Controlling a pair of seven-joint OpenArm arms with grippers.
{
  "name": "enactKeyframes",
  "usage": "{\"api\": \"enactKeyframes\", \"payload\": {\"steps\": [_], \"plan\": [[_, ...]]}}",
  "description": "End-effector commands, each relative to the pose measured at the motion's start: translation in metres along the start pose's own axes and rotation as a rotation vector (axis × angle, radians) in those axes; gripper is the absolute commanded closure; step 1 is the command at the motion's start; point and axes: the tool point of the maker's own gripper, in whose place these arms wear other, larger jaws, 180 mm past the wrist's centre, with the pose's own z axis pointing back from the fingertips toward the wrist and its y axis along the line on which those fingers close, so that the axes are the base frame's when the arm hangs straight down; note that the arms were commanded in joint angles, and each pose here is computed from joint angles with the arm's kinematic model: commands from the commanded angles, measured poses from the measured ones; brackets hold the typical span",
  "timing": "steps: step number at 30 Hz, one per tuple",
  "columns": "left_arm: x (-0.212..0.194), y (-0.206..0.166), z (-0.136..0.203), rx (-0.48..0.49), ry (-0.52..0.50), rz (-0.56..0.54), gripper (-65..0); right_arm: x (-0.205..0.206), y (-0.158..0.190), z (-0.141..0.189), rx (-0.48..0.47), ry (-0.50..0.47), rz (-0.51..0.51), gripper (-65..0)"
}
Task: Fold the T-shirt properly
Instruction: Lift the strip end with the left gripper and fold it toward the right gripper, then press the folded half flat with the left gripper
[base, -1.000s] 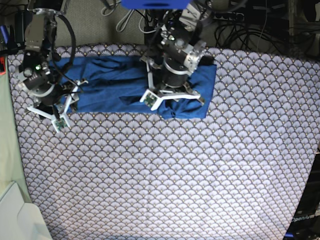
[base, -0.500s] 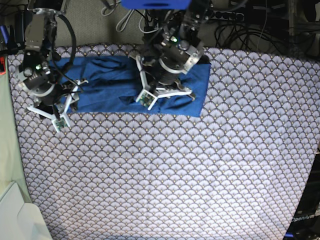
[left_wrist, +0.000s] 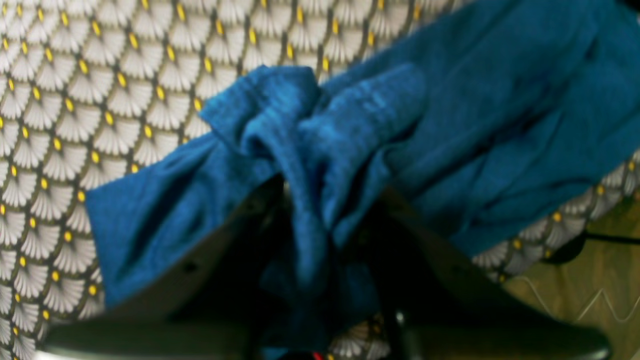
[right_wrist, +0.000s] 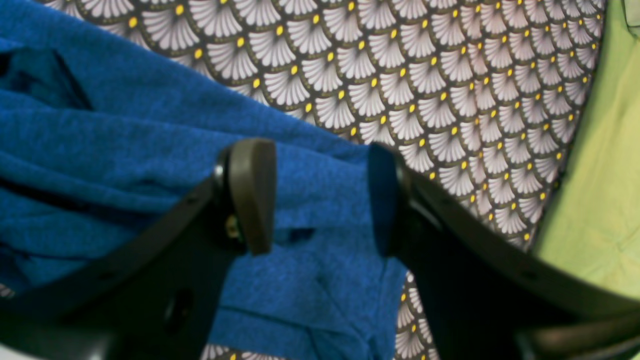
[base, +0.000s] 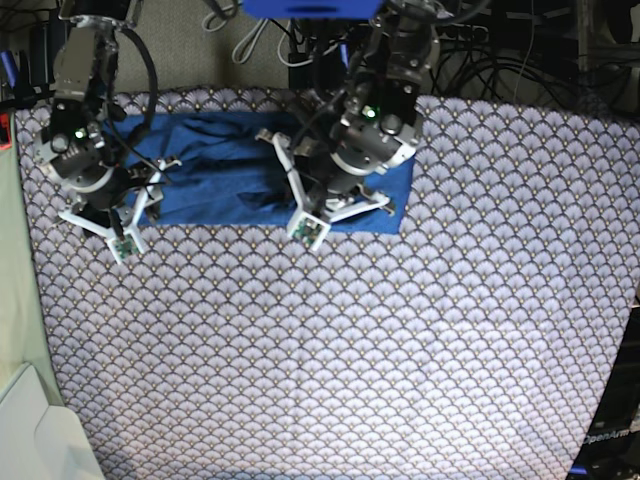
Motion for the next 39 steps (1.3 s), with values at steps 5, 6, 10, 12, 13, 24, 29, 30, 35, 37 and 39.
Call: {"api": "enactKeyframes", "payload": {"steps": [5,6,10,12,13,24,29,30,35,37,39], "plan": [[0.012,-0.002,-0.004,-0.015,-0.027,0.004,-0.2,0.010,-0.006,0.004,-0.015,-0.038,0.008,-30.2],[0.011,-0.003,-0.005,-0.017,-0.022,0.004,-0.2,0.010,-0.006,0.004,-0.015,-0.038,0.008,-30.2],[0.011,-0.003,-0.005,-0.017,-0.022,0.004,-0.4,0.011,-0.006,0.004,-0.014,-0.038,0.009,-30.2],[0.012,-0.004,-0.005,-0.020,-0.024,0.003,-0.5,0.011,-0.006,0.004,-0.014,-0.038,0.009,-30.2],[0.014,-0.003,-0.005,-0.019,-0.025,-0.001,-0.6,0.011,-0.006,0.004,-0.015,-0.040,0.009,-30.2],[0.017,-0.012,-0.005,-0.068,-0.037,0.026,-25.6,0.012,-0.007,0.003,-0.016,-0.041,0.010,-30.2],[0.028,-0.023,-0.002,-0.147,-0.078,0.084,-25.6,0.012,-0.006,0.003,-0.015,-0.041,0.010,-30.2],[0.030,-0.023,-0.002,-0.151,-0.082,0.085,-25.6,0.011,-0.007,0.004,-0.016,-0.040,0.011,-30.2],[0.041,-0.011,0.006,-0.127,-0.131,0.102,-14.7,0.010,-0.007,0.004,-0.016,-0.037,0.012,-30.2],[0.046,0.010,0.014,-0.076,-0.158,0.133,-0.4,0.010,-0.007,0.004,-0.016,-0.037,0.012,-30.2],[0.045,0.027,0.018,-0.035,-0.164,0.159,-0.6,0.011,-0.007,0.004,-0.016,-0.037,0.011,-30.2]]}}
